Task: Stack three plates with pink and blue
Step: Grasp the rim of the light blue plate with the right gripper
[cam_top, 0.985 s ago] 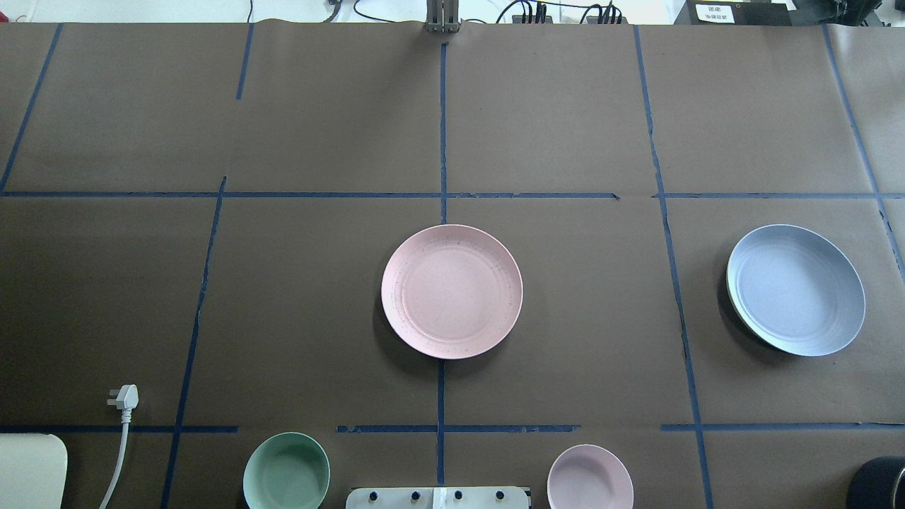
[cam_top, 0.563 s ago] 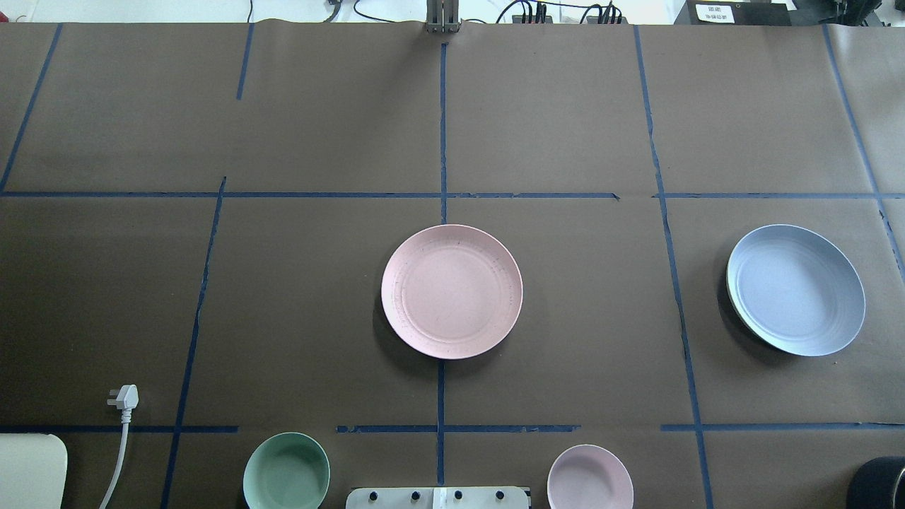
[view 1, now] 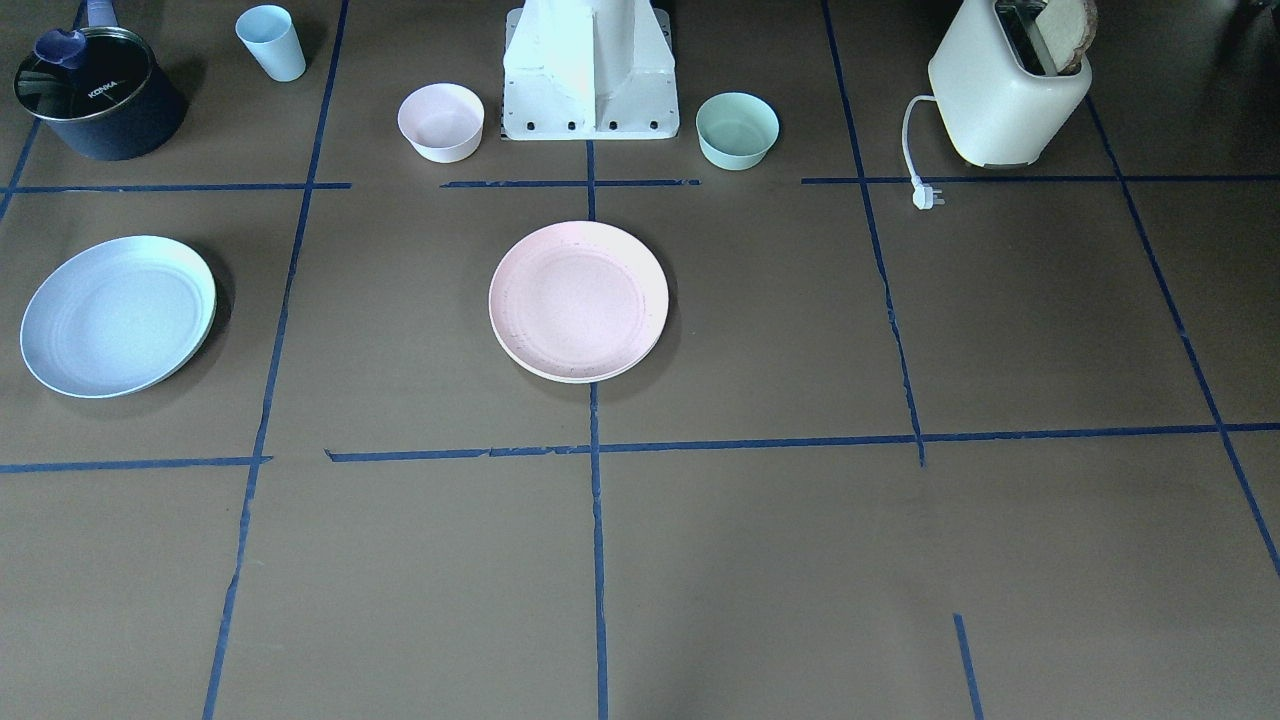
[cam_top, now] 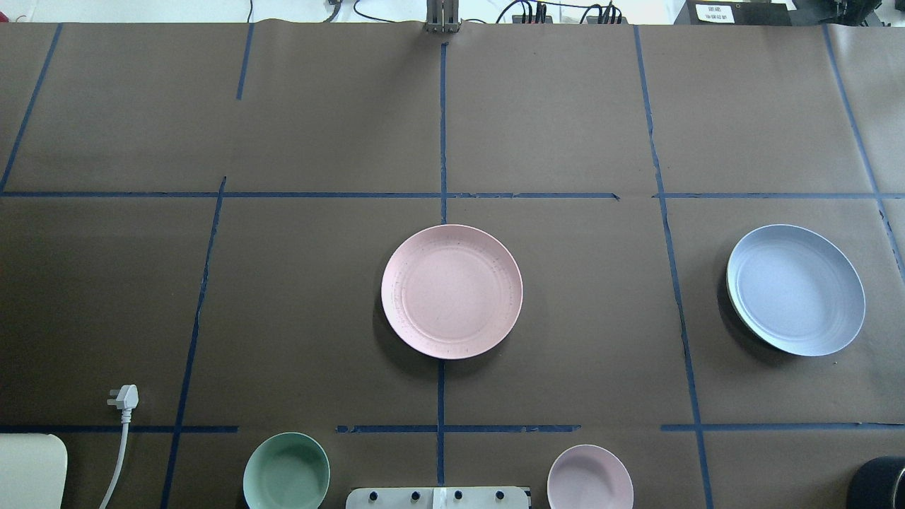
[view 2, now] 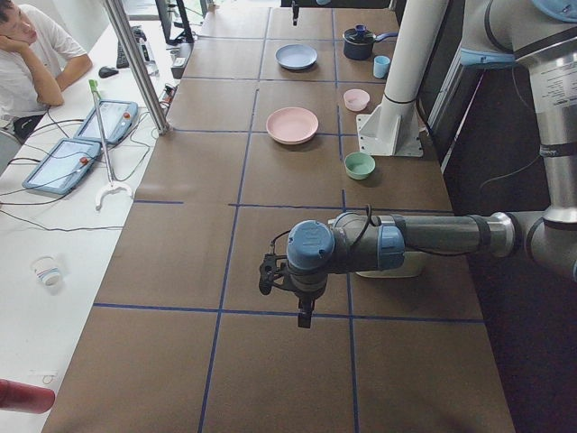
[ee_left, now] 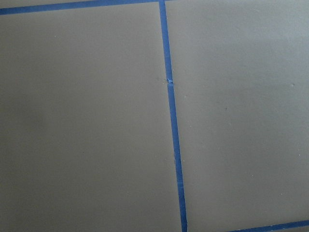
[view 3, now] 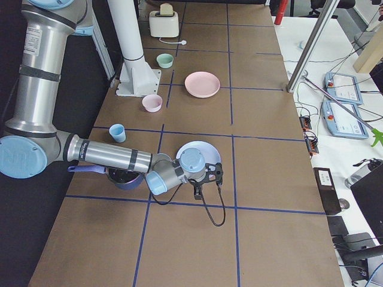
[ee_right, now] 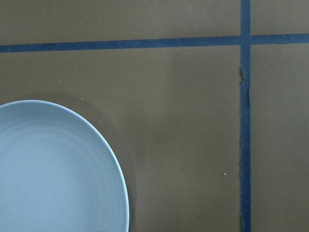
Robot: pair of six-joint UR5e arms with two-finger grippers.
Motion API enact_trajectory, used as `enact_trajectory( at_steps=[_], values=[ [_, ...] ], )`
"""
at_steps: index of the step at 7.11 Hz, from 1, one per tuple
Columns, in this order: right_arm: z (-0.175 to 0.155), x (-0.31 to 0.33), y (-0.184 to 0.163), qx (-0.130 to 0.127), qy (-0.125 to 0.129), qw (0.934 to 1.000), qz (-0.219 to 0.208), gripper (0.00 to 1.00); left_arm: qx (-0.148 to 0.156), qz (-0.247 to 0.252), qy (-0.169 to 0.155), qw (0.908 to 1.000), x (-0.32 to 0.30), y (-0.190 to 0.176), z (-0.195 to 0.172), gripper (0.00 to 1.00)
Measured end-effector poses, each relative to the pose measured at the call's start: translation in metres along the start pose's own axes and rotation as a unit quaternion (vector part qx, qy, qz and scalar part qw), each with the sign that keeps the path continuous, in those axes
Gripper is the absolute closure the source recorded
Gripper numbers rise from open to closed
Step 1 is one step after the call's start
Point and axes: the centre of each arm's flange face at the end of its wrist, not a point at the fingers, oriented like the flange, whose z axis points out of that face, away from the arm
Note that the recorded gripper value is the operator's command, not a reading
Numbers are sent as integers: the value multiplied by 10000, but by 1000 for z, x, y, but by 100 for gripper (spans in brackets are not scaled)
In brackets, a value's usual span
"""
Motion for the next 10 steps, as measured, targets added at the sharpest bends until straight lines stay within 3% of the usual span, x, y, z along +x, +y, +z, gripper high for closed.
enact_trajectory(
  at_steps=[2, 4, 5, 7, 8, 10],
  values=[
    [31, -8, 15, 67, -165, 9998, 60, 1, -2, -3, 1, 10000, 0, 0, 0, 0],
    [51, -19, 16, 16, -88, 10000, -25, 5, -1, -1, 0, 10000, 0, 1, 0, 0],
    [60, -27, 14, -11, -56, 10000, -32, 22, -1, -1, 0, 10000, 0, 1, 0, 0],
    [70, -36, 13, -44, -39, 10000, -24, 83, -4, -4, 1, 10000, 0, 1, 0, 0],
    [71, -37, 13, -51, -49, 10000, -25, 100, -4, -4, 1, 10000, 0, 1, 0, 0],
    [71, -38, 13, -57, -61, 10000, -20, 100, -2, -3, 1, 10000, 0, 0, 0, 0]
  ],
)
